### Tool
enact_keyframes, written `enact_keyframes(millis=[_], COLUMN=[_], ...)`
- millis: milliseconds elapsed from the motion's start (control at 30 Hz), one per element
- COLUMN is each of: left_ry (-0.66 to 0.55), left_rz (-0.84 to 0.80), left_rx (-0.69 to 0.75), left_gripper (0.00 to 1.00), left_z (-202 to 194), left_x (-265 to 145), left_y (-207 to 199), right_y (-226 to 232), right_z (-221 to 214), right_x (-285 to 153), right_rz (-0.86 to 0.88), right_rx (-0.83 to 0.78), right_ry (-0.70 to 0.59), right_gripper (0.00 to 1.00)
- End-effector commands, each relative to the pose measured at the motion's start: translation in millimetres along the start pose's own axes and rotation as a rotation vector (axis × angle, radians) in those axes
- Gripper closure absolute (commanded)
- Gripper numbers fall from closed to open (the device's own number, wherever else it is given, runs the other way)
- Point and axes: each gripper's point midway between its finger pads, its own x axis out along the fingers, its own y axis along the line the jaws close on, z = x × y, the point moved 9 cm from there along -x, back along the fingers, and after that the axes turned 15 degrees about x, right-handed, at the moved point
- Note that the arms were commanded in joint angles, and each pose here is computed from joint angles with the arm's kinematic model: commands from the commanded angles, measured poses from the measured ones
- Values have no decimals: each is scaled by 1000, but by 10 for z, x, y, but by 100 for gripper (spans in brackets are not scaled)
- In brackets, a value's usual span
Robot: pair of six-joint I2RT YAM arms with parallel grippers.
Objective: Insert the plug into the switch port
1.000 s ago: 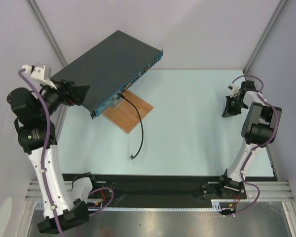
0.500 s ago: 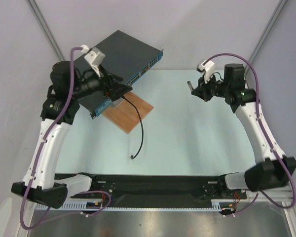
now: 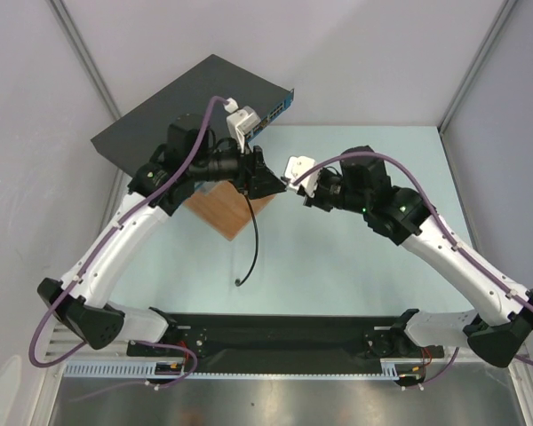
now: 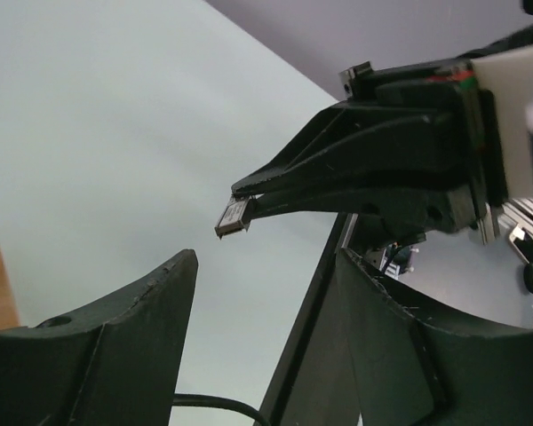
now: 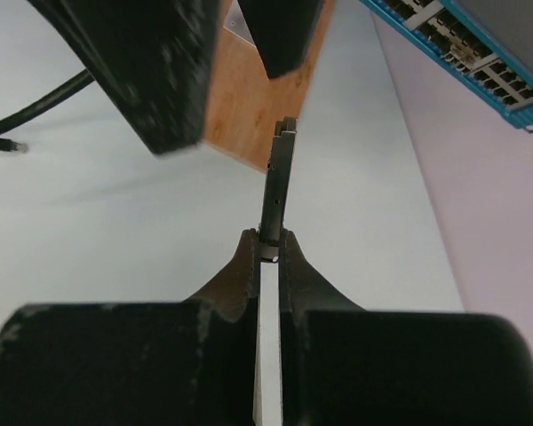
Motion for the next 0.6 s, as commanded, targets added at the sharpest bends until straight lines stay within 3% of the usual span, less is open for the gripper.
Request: enact_keyframes(millis=[0,567], left_ry=[4,83], left_rz=[25,108], left_rx=[40,62], left_gripper=[31,40], left_z=[91,15], left_x=[10,194], left_y=[-73,59], right_y=[-27,153], right_z=[46,186], right_x=[-13,-30], right_rz=[-114,-89], right_rx=[-115,-214], right_ry=[35,-8], right_gripper=[100,100])
